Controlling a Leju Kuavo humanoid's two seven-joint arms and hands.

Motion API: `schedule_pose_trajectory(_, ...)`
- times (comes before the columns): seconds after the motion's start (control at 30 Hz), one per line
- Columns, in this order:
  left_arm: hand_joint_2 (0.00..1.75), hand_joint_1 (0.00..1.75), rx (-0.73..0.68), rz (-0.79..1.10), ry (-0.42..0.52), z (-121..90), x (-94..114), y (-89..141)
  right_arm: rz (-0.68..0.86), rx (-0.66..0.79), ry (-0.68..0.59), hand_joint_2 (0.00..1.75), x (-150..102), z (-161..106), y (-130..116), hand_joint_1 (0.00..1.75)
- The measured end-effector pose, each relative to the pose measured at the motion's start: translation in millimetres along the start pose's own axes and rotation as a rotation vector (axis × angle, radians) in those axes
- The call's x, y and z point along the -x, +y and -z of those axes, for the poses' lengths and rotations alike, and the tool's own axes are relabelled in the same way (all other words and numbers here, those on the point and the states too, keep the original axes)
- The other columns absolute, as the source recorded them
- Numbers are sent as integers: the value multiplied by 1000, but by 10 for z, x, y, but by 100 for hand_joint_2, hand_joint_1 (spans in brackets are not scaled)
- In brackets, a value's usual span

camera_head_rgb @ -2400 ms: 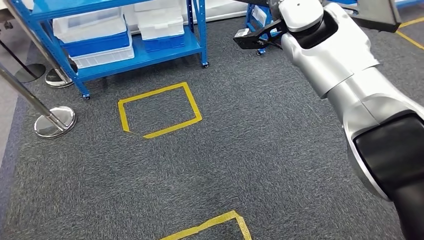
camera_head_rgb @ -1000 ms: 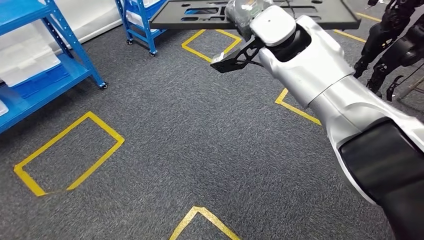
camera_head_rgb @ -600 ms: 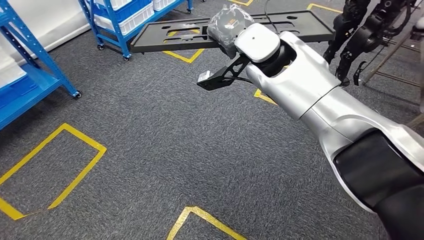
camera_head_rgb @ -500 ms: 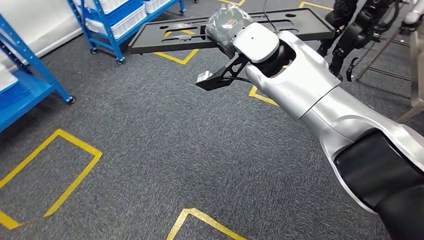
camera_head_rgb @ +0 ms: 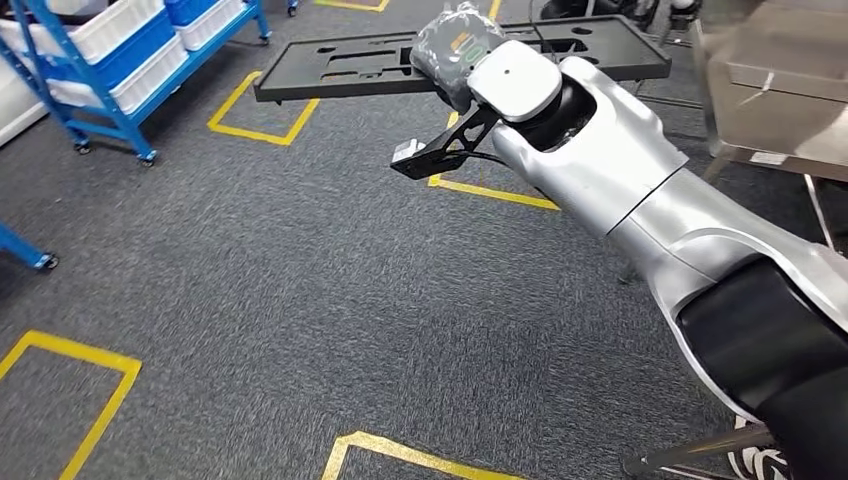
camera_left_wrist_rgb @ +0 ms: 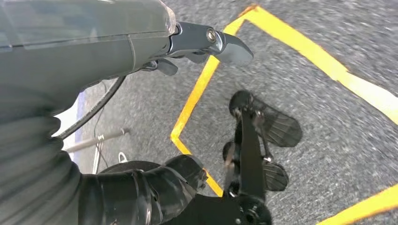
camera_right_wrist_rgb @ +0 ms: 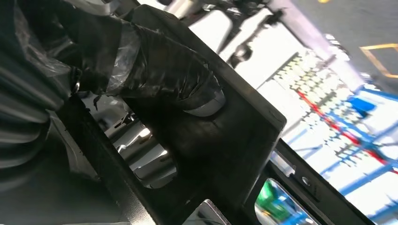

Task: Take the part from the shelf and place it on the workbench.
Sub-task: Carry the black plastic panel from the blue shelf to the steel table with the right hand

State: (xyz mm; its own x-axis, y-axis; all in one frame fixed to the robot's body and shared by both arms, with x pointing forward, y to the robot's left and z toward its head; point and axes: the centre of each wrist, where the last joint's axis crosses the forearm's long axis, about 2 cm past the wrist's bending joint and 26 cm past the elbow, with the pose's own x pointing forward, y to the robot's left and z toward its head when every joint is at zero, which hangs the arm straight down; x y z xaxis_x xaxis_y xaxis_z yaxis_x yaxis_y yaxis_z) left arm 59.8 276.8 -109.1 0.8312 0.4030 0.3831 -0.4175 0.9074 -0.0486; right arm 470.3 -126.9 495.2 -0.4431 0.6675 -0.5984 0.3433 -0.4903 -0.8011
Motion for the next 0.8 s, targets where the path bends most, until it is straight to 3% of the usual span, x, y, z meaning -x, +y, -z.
schedule_pose_trajectory(0.23,175,0,5,1,-11,13,-50,-25,-12,-21,45,175,222,-76,62,175)
schedule_pose_trajectory(0.8,175,0,8,7,-11,6,-25,-29,-20,-22,63,175,345,-114,67,175)
